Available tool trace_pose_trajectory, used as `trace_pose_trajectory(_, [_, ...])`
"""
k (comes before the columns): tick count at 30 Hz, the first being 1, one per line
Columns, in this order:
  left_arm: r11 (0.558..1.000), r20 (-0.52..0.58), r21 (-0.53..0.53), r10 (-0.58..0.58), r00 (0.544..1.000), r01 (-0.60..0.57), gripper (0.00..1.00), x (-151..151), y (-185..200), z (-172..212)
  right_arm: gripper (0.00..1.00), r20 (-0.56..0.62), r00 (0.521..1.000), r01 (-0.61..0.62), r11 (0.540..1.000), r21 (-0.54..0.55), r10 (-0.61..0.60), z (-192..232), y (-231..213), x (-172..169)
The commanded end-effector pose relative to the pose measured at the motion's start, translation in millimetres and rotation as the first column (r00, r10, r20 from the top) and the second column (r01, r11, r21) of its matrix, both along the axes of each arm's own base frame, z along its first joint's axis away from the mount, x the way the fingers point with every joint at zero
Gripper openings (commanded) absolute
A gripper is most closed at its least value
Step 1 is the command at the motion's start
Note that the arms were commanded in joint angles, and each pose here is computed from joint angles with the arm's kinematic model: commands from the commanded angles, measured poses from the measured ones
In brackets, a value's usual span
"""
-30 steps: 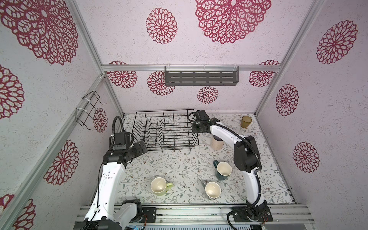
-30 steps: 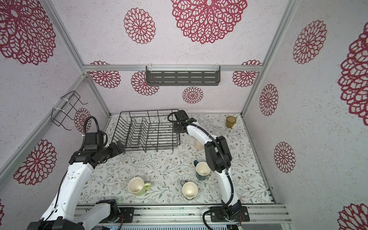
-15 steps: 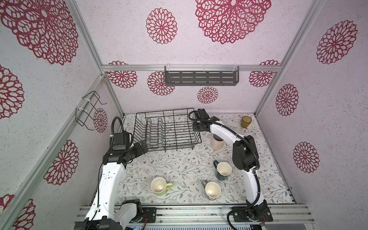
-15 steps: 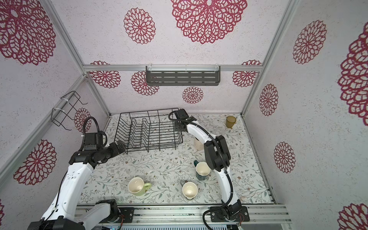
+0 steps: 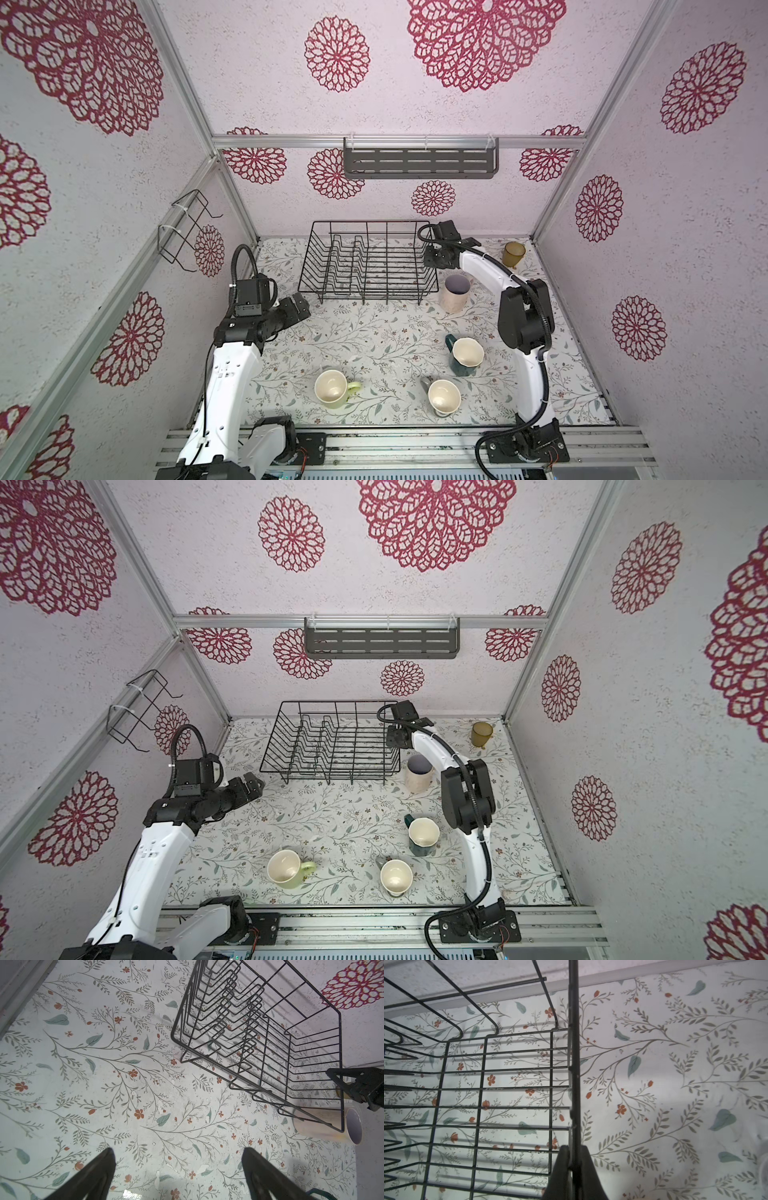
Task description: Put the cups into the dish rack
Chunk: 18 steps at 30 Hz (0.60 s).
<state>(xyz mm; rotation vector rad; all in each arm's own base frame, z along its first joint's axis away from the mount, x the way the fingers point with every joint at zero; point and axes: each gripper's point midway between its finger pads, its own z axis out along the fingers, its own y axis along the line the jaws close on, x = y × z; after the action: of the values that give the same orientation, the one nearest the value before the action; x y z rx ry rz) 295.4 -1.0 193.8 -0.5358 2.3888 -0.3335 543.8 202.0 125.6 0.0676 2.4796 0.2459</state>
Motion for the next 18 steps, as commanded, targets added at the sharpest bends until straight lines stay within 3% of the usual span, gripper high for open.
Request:
trace_pose_trajectory(1, [1.000, 0.024, -0.012, -0.005, 1.000, 0.005, 0.99, 3, 0, 3, 0.00, 0.056, 0.998, 0.019, 0.998, -0.060, -0.016, 40, -36, 2])
trace_pose_trajectory(7, [1.000, 0.018, -0.019, -0.007, 1.000, 0.007, 0.99, 4, -2, 1, 0.00, 0.014, 0.999, -0.047, 0.991, -0.128, 0.049, 33, -42, -4])
trace_pose_trajectory(12, [1.000, -0.003, -0.020, -0.003, 1.000, 0.003, 0.99, 4, -1, -5, 0.19, -0.007, 0.997, -0.078, 0.988, -0.131, 0.078, 34, -39, -8])
trace_pose_trajectory(18, [0.999, -0.008, -0.046, -0.014, 1.000, 0.013, 0.99, 8, -5, -7, 0.39, 0.024, 0.995, -0.096, 0.991, -0.090, 0.099, 65, -36, -20])
